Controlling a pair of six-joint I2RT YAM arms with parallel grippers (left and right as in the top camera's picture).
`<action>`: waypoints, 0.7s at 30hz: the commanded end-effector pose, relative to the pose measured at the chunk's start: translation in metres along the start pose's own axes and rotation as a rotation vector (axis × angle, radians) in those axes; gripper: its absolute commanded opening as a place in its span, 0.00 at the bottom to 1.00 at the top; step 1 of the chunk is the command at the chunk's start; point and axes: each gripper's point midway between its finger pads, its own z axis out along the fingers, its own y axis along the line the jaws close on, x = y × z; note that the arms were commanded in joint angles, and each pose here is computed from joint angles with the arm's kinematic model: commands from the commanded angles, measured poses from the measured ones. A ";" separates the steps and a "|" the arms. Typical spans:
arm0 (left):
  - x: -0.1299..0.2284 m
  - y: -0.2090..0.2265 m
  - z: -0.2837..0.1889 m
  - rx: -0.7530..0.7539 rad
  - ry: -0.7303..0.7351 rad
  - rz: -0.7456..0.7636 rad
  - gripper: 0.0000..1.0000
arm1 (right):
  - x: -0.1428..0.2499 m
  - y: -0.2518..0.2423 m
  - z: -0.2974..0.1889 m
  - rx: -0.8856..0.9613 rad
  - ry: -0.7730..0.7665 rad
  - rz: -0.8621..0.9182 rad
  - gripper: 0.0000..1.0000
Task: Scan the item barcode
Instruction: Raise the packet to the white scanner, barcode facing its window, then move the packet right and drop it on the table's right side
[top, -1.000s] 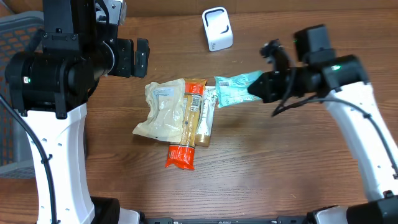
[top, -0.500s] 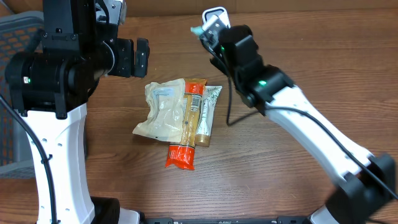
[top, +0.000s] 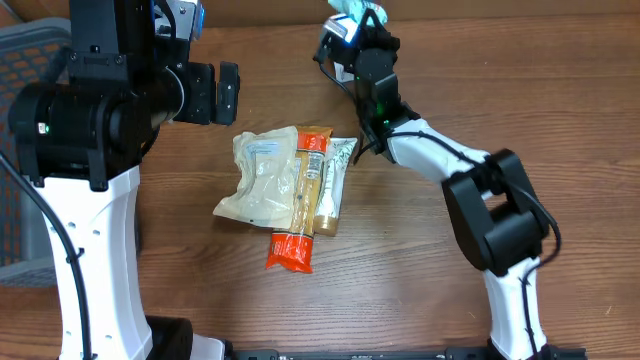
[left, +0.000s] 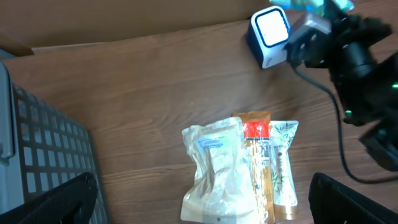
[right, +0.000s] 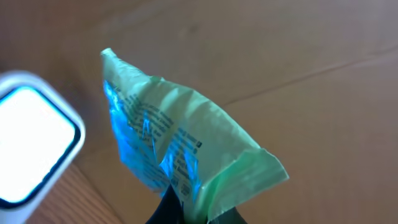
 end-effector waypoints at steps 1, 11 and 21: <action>-0.001 0.001 0.002 -0.005 0.001 -0.006 1.00 | 0.000 0.014 0.008 -0.002 -0.053 -0.157 0.04; -0.001 0.001 0.002 -0.005 0.001 -0.006 1.00 | -0.012 0.021 0.008 -0.009 -0.130 -0.218 0.04; -0.001 0.001 0.002 -0.005 0.002 -0.006 0.99 | -0.009 0.031 0.007 -0.042 -0.112 -0.234 0.04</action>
